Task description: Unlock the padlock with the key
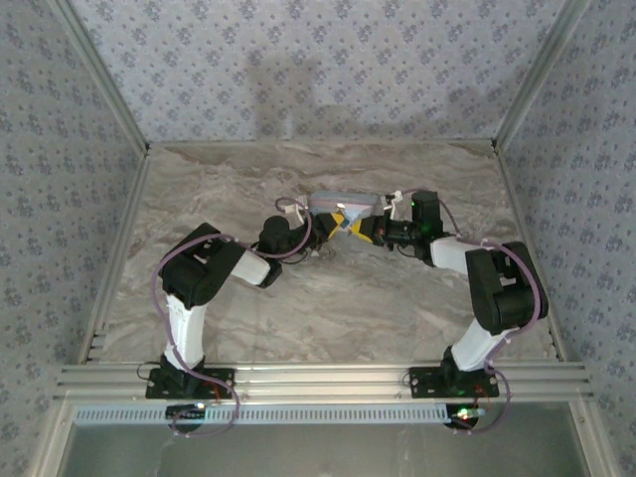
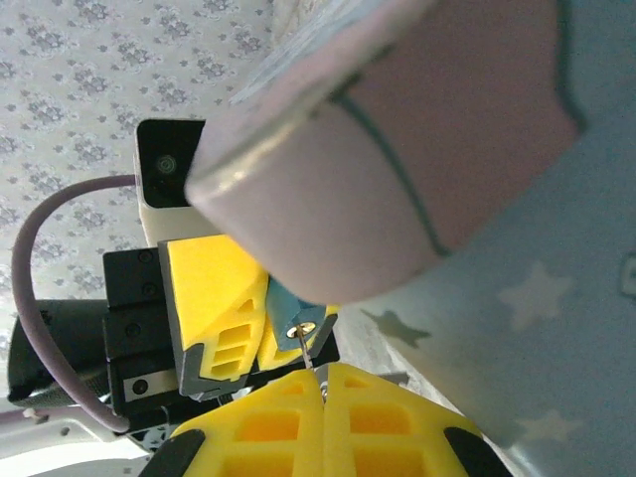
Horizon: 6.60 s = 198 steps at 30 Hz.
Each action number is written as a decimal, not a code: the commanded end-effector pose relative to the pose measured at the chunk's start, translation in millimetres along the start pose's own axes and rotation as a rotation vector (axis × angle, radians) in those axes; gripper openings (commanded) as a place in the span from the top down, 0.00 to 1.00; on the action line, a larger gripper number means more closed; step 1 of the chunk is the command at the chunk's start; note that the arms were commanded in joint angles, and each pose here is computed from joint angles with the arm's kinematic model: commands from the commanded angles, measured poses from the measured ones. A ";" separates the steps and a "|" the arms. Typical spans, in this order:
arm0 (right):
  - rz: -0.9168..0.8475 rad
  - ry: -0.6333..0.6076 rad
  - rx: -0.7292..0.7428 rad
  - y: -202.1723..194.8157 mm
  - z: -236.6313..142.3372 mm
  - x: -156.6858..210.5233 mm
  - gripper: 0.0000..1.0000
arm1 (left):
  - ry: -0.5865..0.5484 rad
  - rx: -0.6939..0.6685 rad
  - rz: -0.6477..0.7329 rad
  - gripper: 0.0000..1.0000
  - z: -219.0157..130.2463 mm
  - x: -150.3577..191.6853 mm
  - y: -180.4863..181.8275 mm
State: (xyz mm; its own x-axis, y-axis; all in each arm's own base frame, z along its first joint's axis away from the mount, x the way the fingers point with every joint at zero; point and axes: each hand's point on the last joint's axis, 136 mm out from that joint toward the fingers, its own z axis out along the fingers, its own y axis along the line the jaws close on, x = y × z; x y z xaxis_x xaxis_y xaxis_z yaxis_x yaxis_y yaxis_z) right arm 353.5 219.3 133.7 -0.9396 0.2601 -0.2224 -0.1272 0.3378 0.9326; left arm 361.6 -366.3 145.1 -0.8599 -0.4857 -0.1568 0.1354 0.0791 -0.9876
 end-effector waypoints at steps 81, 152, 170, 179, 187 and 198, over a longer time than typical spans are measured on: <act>-0.189 -0.504 0.032 15.9 -22.4 35.9 1.00 | 0.143 0.154 0.057 1.00 2.3 35.0 -41.3; -0.089 -0.318 -0.003 0.4 -23.5 30.2 1.00 | 0.041 0.101 0.075 1.00 -9.6 16.5 -25.5; -0.146 -0.307 0.004 7.6 -22.0 45.2 1.00 | 0.062 0.119 0.069 1.00 -6.4 18.6 -31.2; -0.146 -0.358 0.008 7.5 -14.5 34.5 1.00 | 0.068 0.124 0.064 1.00 -5.1 19.1 -32.9; -0.151 -0.382 0.011 9.1 -15.4 27.6 1.00 | 0.071 0.124 0.063 1.00 -4.5 19.3 -32.6; -0.155 -0.373 0.003 11.2 -10.3 24.8 1.00 | 0.075 0.124 0.060 1.00 -4.9 20.1 -32.5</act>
State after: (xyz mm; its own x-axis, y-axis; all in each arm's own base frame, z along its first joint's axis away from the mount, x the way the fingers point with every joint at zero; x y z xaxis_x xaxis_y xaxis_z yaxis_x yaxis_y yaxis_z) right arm 317.6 217.0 130.5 -0.7508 0.5073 -0.4231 -0.2231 0.4082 0.8852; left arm 340.6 -368.7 134.2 -0.8914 -0.4245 -0.1588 0.1377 0.0800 -0.9872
